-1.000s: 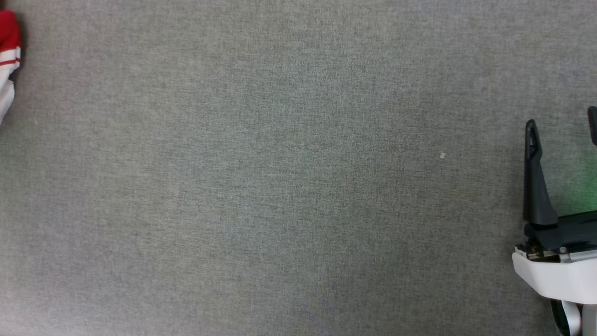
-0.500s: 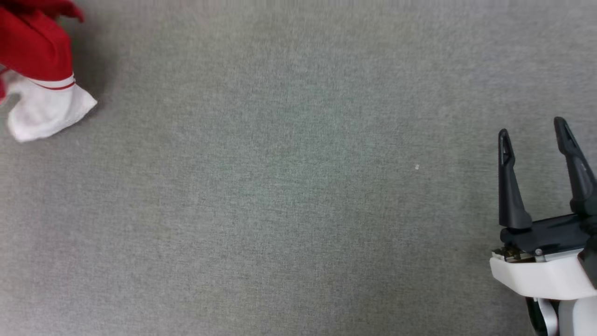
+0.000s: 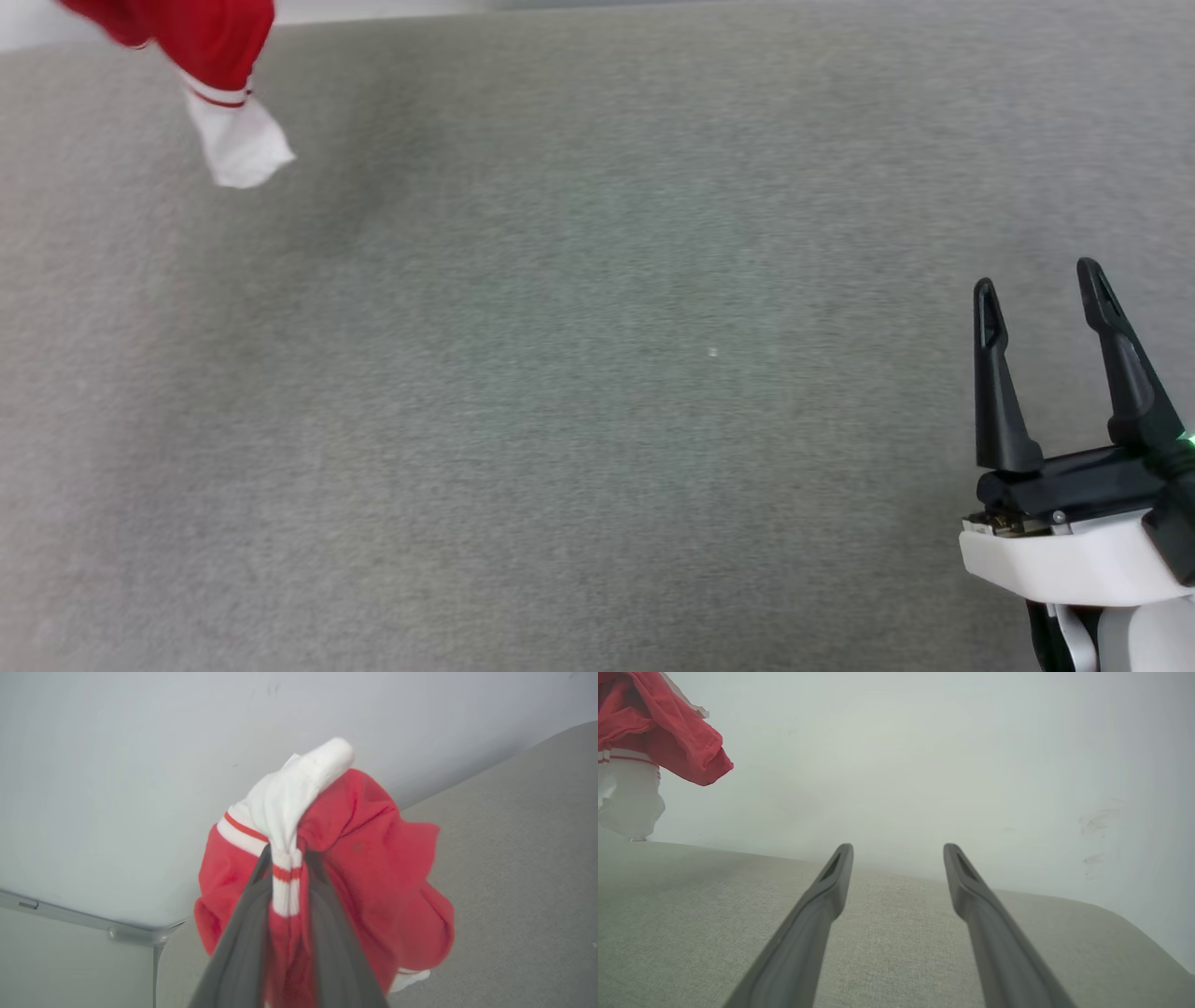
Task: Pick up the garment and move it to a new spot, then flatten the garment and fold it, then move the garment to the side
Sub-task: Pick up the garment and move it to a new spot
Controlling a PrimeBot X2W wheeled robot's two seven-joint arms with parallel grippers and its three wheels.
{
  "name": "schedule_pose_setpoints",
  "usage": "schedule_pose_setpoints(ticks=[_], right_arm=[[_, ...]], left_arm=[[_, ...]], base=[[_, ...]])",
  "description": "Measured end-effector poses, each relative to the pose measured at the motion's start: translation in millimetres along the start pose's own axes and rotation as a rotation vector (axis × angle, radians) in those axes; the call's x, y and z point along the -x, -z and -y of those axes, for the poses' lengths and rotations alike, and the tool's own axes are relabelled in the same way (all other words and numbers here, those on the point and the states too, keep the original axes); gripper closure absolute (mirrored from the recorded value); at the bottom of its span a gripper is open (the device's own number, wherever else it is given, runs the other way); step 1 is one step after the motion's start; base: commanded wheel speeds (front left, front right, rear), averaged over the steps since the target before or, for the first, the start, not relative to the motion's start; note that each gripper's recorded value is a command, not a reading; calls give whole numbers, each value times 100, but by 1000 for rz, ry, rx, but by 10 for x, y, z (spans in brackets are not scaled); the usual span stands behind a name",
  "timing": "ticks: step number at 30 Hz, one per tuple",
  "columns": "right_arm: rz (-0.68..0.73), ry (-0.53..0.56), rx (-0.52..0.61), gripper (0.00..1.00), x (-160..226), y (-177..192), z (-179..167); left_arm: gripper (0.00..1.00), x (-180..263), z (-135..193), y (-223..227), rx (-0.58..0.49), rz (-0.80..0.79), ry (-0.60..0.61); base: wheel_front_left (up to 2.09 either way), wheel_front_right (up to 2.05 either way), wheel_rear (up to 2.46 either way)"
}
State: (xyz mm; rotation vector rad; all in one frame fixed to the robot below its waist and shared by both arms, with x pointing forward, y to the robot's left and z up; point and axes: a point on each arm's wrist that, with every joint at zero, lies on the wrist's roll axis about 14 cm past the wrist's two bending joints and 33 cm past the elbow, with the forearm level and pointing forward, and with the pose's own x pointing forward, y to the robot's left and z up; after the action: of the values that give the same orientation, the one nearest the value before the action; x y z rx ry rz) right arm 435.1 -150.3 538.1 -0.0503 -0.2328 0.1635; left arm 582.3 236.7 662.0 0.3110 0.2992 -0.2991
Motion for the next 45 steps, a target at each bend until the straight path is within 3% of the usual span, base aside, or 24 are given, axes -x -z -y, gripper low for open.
schedule_pose_setpoints(ticks=[7,13,17,22,33,40,41,42,45], right_arm=[[6,108,16,0,250,-160,345],[4,178,41,0,429,-247,561],[3,197,46,0,486,-269,614],[-4,210,48,0,523,-262,648],[-46,187,29,0,470,-84,576],[-51,179,26,0,461,-64,550],[-50,176,29,0,463,-70,539],[-49,173,28,0,471,-78,529],[-48,166,28,0,518,-105,492]], left_arm=[[100,-231,923,-514,-113,113,221],[100,-359,1766,-563,-161,154,425],[100,-405,2097,-348,-169,122,509],[100,-362,2734,343,-150,-1,677],[100,87,3758,1817,-65,-327,937],[100,129,3929,1846,5,-286,944],[82,114,3924,1798,12,-258,933],[0,88,3908,1716,20,-215,917],[0,34,3839,1377,52,-58,857]], base=[[0,0,0],[0,0,0],[0,0,0],[0,0,0],[0,0,0],[0,0,0],[0,0,0],[0,0,0],[0,0,0]])
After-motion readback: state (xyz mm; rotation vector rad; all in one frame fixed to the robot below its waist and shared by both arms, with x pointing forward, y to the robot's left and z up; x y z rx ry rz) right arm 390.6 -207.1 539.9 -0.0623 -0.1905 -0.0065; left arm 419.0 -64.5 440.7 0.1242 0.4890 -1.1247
